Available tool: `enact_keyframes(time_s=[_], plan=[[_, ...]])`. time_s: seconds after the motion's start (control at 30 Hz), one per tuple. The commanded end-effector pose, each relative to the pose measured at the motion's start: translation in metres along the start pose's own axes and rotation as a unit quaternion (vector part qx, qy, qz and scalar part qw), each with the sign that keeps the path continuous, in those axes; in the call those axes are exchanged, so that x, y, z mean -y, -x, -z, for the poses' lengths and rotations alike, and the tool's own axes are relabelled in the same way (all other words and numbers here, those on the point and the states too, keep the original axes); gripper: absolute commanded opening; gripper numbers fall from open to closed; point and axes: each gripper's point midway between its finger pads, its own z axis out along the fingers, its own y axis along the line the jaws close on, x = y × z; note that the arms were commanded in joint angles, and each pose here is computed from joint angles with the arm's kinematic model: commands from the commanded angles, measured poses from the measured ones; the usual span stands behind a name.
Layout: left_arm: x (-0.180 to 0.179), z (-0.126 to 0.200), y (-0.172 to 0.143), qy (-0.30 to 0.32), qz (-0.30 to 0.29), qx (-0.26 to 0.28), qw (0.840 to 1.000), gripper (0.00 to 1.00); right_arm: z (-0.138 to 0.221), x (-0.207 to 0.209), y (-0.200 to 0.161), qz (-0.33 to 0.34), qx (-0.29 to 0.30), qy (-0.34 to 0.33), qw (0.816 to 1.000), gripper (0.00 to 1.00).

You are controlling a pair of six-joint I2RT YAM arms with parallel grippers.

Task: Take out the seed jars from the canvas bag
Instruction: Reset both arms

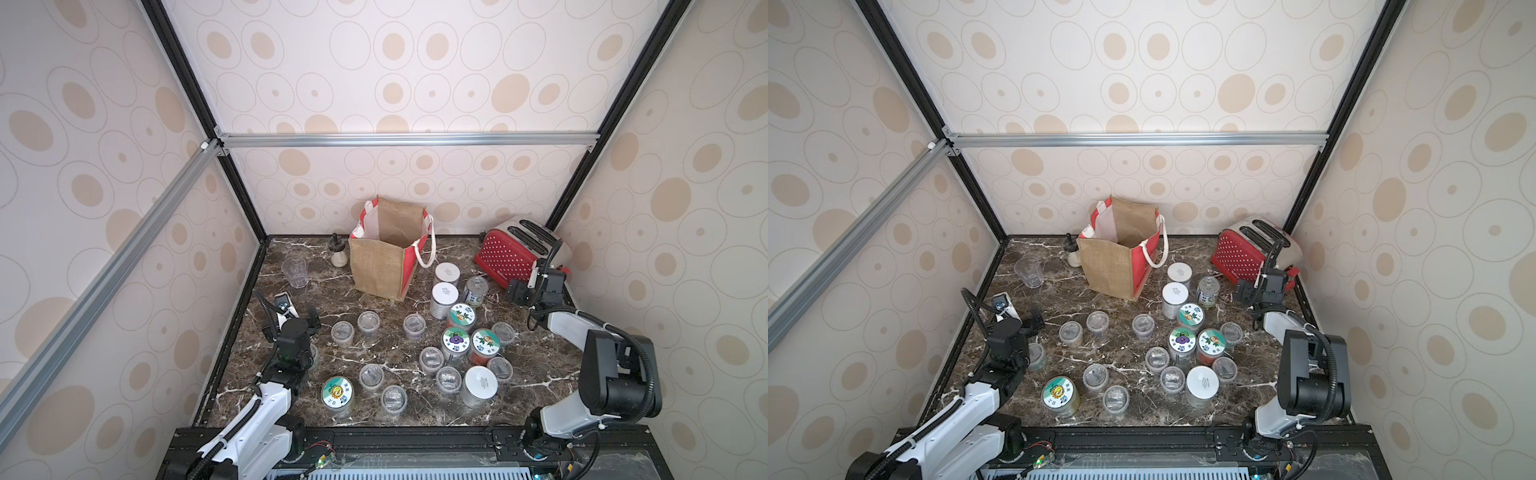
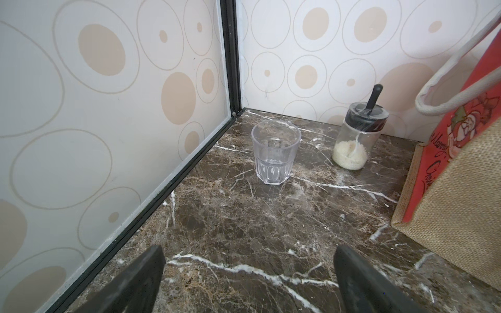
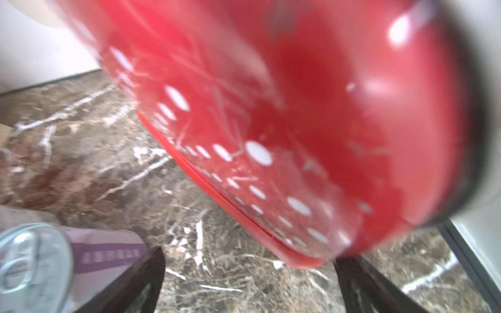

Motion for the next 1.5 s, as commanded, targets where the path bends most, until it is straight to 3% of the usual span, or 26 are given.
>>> enact_keyframes(time_s=[0.0,0.23,0.5,0.63,0.93,1.03,1.47], plan=[[0.0,0.0,0.011,-0.007,-0.001,0.045,0.999,0.98,0.024,-0.013,0.019,0.01,0.06,0.034,0.998,1.0],[0.002,0.011,-0.001,-0.041,-0.018,0.105,0.993,0.98,0.064,0.0,-0.008,0.004,0.132,0.02,0.991,1.0],[0.022,-0.018,-0.009,-0.041,-0.057,0.08,0.994,0.98,0.067,0.005,-0.036,0.006,0.117,0.012,0.993,1.0],[0.029,-0.029,-0.005,-0.042,-0.074,0.087,0.993,0.98,0.069,0.002,-0.043,0.017,0.143,0.026,0.989,1.0],[0.043,-0.05,-0.013,-0.071,-0.079,0.079,0.991,0.98,0.061,-0.011,-0.041,0.025,0.132,0.06,0.989,1.0],[0.042,-0.046,-0.012,-0.076,-0.076,0.088,0.99,0.98,0.063,-0.032,-0.04,0.034,0.147,0.105,0.983,1.0],[0.044,-0.035,-0.012,-0.105,-0.073,0.112,0.985,0.98,0.026,-0.053,-0.053,0.071,0.133,0.11,0.983,1.0]])
